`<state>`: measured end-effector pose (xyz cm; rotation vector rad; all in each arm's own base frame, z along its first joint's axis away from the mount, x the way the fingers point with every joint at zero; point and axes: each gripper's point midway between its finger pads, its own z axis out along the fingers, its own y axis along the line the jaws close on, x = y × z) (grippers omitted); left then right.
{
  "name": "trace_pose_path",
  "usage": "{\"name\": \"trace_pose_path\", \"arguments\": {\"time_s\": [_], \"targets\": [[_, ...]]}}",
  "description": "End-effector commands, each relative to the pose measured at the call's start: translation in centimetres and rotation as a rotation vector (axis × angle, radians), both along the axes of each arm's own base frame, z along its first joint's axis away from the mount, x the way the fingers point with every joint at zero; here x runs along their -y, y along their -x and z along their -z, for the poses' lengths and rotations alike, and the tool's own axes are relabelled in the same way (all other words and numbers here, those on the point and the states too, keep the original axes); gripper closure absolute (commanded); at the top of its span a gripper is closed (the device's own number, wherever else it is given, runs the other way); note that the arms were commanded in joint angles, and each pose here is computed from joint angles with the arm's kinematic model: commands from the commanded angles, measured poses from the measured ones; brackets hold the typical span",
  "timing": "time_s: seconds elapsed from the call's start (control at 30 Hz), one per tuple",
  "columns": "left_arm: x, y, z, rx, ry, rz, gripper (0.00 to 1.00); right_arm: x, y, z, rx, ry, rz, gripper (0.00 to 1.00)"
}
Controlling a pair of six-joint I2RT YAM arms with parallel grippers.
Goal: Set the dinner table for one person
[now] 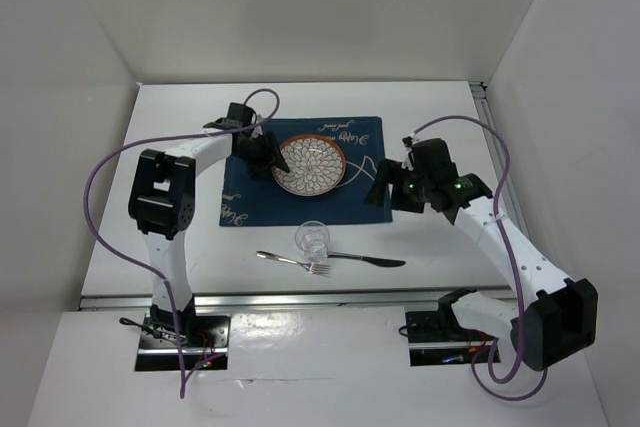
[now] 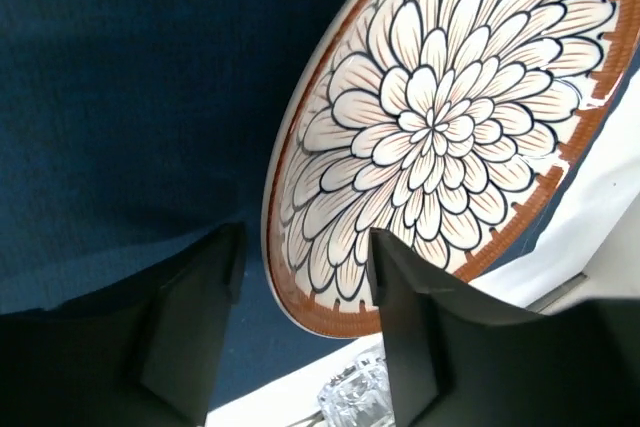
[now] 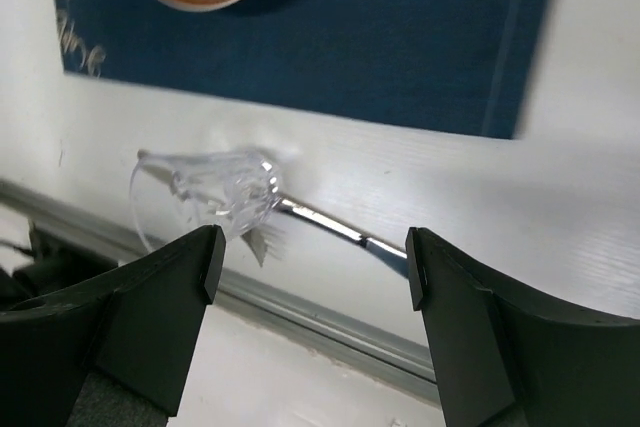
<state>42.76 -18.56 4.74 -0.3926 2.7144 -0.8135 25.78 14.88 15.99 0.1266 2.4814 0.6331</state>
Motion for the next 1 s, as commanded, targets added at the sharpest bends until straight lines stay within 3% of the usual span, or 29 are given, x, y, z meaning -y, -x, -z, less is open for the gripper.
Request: {"name": "trace_pose_path", "arguments": {"time_s": [0.0,0.03,0.1,0.23,0.43,0.63,0.8,0.83,0.93,0.97], "targets": [[-0.5,-0.7,-4.3,0.108,-0.038,-0.003,0.30,-4.0,1.4,-2.2,0.045,-0.057,-0.197,0.15],[-0.8,-0.6,-4.5,0.109,-0.054,-0.012,0.22,-4.6,1.4,-2.4,0.056,-0.043,-0.211,0.15],[-1.2,-0.3,-5.2,0.110,-0.071,-0.023,0.20,-6.9,2.4,-2.0,0.048,-0.026,-0.277,0.15],[-2.4,0.2,-8.4,0.169,-0.124,-0.040,0.20,-10.2,3.7,-0.8,0.032,0.033,-0.335,0.15],[-5.3,1.1,-16.9,0.354,-0.185,-0.110,0.20,-13.1,4.6,2.0,-0.009,0.115,-0.371,0.15],[-7.4,3.0,-22.4,0.482,-0.181,-0.142,0.23,-13.4,3.0,4.6,-0.028,0.170,-0.313,0.24],[-8.3,4.3,-22.8,0.491,-0.173,-0.138,0.24,-14.5,2.8,6.1,-0.054,0.159,-0.334,0.42],[-8.3,4.6,-22.9,0.494,-0.172,-0.139,0.24,-15.0,2.8,6.0,-0.047,0.154,-0.343,0.52],[-9.0,4.8,-22.7,0.486,-0.177,-0.144,0.24,-15.1,2.5,5.5,-0.037,0.157,-0.336,0.70],[-8.9,4.9,-22.7,0.486,-0.170,-0.139,0.24,-15.3,2.0,4.9,-0.017,0.153,-0.327,0.81]]}}
